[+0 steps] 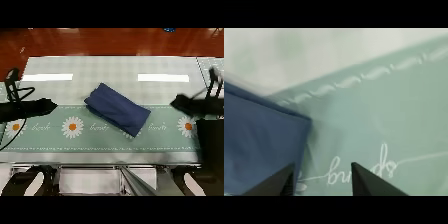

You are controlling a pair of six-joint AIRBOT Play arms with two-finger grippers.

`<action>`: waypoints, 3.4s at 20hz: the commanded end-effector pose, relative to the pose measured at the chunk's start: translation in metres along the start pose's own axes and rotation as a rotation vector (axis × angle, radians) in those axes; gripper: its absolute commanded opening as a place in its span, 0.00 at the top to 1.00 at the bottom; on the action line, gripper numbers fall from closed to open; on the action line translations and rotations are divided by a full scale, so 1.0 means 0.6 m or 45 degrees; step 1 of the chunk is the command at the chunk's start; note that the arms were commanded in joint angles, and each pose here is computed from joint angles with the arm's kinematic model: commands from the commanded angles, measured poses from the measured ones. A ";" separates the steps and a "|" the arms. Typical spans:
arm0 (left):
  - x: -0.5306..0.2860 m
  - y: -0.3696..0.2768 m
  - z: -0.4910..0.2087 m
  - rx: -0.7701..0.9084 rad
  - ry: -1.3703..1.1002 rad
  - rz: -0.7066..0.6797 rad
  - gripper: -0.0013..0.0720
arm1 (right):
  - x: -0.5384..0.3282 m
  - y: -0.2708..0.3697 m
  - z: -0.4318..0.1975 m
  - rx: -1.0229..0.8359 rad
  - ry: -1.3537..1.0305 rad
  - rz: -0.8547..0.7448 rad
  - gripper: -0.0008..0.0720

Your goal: Fold the shirts.

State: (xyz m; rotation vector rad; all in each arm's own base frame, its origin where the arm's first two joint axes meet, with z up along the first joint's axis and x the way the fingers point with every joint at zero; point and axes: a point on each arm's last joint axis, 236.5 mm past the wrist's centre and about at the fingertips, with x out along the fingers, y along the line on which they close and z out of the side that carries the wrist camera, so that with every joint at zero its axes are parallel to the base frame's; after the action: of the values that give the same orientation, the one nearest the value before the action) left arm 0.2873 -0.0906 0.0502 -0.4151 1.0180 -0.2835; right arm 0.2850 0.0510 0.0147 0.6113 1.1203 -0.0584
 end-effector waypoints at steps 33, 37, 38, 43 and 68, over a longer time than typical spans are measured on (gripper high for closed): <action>0.050 -0.008 -0.064 -0.025 0.098 -0.043 0.96 | -0.014 0.403 0.153 -0.393 0.124 0.641 0.95; 0.050 -0.008 -0.064 -0.025 0.098 -0.042 0.96 | -0.103 0.348 0.247 -0.367 -0.001 0.526 0.95; 0.050 -0.008 -0.064 -0.025 0.098 -0.042 0.96 | -0.125 0.325 0.271 -0.337 -0.036 0.498 0.95; 0.050 -0.009 -0.066 -0.028 0.104 -0.047 0.96 | -0.255 0.199 0.367 -0.141 -0.230 0.400 0.95; 0.044 -0.025 0.050 -0.123 -0.266 -0.115 0.96 | -0.454 -0.397 -0.107 1.169 -0.033 -0.877 0.42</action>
State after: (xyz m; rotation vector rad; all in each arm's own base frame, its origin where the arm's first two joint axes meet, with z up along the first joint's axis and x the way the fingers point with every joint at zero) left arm 0.3147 -0.1153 0.0457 -0.5629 0.8648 -0.2933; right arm 0.0623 -0.2033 0.1464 0.9381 1.1187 -1.1049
